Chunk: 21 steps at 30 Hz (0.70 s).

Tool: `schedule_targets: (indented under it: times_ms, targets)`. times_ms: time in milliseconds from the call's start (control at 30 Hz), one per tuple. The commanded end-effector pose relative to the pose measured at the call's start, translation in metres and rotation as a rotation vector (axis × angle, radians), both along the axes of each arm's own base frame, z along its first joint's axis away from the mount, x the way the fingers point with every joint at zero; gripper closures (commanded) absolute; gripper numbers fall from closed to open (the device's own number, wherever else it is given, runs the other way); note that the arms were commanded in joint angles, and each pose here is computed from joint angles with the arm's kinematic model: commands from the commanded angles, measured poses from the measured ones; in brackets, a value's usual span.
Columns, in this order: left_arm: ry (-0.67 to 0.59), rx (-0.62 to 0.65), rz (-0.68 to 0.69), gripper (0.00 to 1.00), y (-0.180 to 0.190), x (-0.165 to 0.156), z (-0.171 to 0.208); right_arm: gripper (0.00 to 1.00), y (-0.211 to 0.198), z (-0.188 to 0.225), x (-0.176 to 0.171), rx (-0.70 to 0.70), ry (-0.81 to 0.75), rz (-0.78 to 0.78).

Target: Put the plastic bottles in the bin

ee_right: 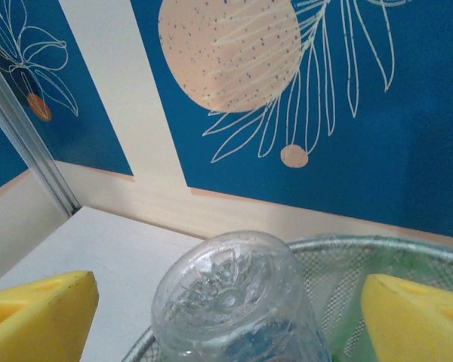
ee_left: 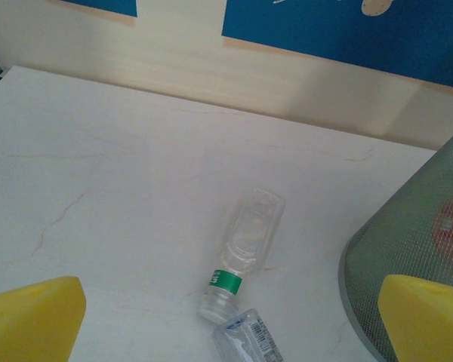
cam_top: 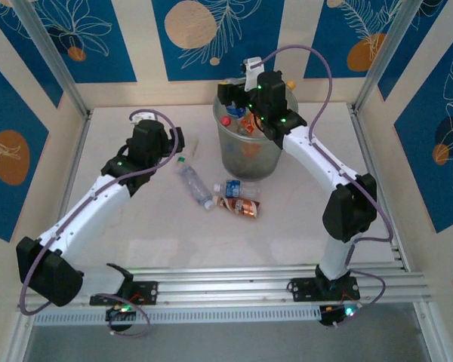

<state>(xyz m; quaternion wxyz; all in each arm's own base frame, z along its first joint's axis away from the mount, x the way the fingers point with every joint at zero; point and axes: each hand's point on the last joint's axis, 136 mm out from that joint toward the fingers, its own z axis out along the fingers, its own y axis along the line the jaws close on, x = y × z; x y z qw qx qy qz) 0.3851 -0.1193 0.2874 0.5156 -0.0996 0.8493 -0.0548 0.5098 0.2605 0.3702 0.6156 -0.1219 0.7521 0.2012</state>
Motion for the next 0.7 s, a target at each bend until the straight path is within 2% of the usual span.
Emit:
schedule_targets:
  times_ms: [0,133,467,667]
  targets:
    - [-0.014,-0.013,-0.006,0.01,0.0,0.009,0.008,0.17,-0.008,0.023,-0.003,0.018,-0.004,-0.022]
    - [0.006,-0.02,-0.008,0.0,-0.002,0.016,0.001,0.29,-0.006,0.015,0.005,-0.004,0.041,-0.033]
    - [0.071,-0.056,-0.008,0.01,-0.004,0.046,-0.02,0.36,-0.005,-0.04,0.035,-0.114,0.276,-0.107]
    - [0.127,-0.045,-0.024,0.0,-0.007,0.065,-0.039,0.59,-0.012,-0.067,0.029,-0.147,0.351,-0.127]
